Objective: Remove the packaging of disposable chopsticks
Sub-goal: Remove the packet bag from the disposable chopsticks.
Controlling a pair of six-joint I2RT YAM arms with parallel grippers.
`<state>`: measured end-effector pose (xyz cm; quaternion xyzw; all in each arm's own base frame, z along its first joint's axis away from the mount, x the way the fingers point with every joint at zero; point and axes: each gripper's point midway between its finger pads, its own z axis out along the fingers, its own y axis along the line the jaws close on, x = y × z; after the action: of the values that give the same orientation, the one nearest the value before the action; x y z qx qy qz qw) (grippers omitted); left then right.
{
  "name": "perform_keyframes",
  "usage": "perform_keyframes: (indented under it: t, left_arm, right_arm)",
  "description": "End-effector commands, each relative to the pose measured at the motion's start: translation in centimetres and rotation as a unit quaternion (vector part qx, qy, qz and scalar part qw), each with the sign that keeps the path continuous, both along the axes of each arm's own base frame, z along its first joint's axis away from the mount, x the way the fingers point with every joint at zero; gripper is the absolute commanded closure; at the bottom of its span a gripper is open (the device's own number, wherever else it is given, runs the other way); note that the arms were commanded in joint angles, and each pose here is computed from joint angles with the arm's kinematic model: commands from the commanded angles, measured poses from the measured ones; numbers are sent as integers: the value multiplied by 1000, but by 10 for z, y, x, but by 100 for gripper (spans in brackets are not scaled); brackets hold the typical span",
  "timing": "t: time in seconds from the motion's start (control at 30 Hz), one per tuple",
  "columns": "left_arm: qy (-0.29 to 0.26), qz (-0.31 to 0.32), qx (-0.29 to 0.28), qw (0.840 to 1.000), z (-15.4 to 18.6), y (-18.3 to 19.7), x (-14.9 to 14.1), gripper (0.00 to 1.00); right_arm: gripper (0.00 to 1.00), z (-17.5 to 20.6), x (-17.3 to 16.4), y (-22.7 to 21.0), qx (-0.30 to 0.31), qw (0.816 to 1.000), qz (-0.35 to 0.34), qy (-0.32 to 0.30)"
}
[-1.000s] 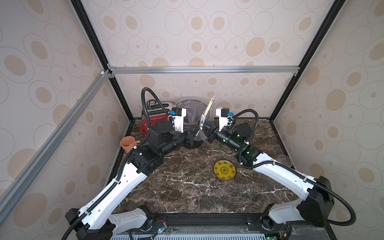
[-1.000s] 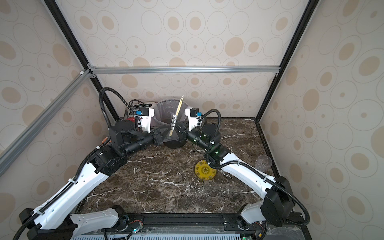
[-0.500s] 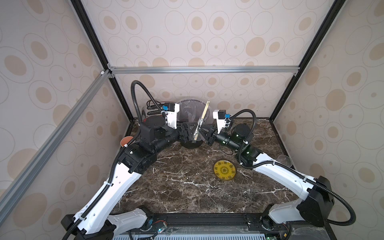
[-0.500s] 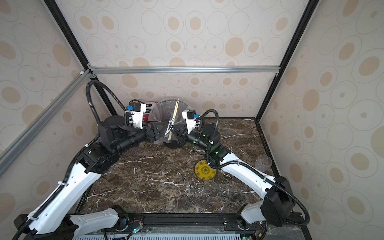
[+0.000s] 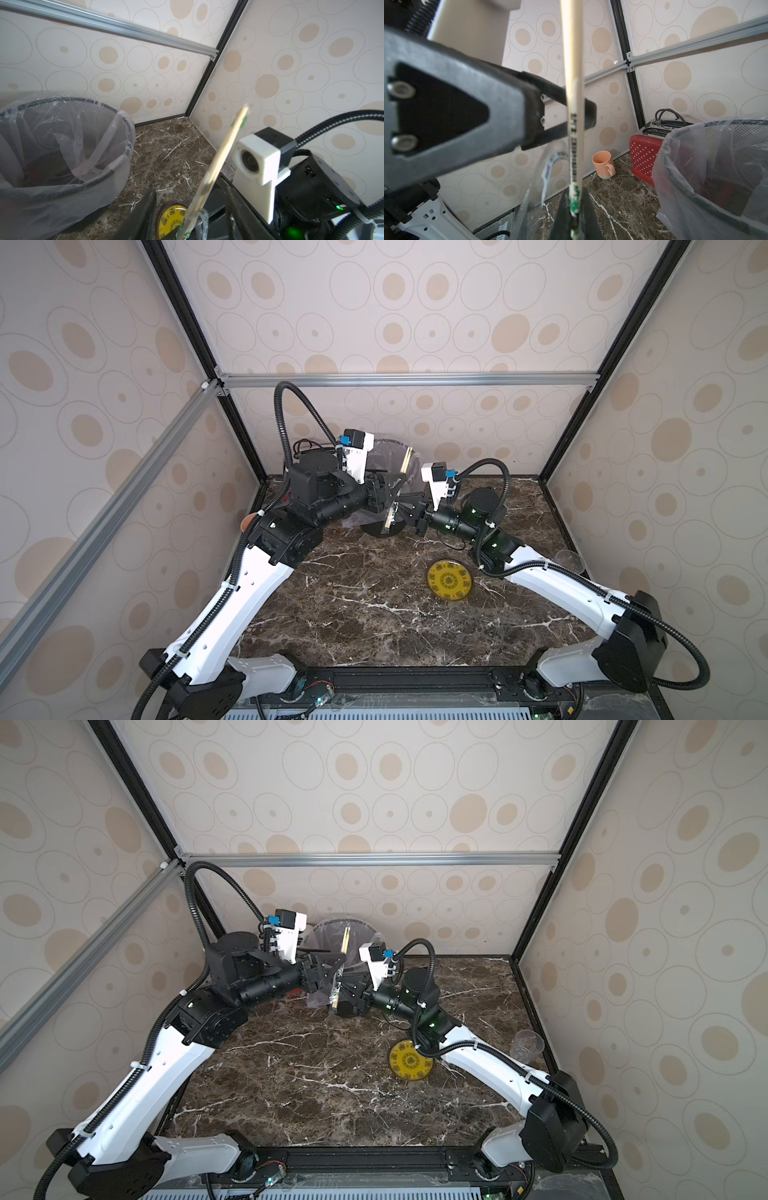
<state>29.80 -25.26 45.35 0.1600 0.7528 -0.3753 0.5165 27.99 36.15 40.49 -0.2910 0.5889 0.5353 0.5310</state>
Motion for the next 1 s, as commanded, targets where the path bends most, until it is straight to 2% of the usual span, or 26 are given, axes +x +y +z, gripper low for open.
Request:
perform_keyframes:
  t: [0.0,0.03,0.13,0.2,0.43,0.7,0.83,0.97]
  left_arm:
    - [-17,-29,-13,999,11,-6,-7,55]
    - [-14,-30,-13,999,8,-7,-6,60]
    - [-11,-38,-17,999,5,-10,-7,65]
    - [-5,-39,-16,999,1,-11,-6,76]
    - [-2,-38,-12,999,-7,-9,-9,96]
    - [24,-63,-14,998,-27,-17,-15,96]
    - [32,-85,-19,996,-31,-22,-19,100]
    - [17,-54,-8,998,-30,-11,-16,100]
  right_arm:
    - [100,16,-8,4,19,999,26,-13]
    - [100,16,-9,5,20,999,27,-13]
    - [100,20,-9,5,25,999,30,-15]
    - [100,23,-10,5,27,999,32,-18]
    - [100,36,-11,5,36,998,35,-34]
    - [100,45,-9,5,36,998,27,-47]
    - [100,50,-5,5,35,998,16,-56]
    - [100,49,-3,7,29,998,17,-54]
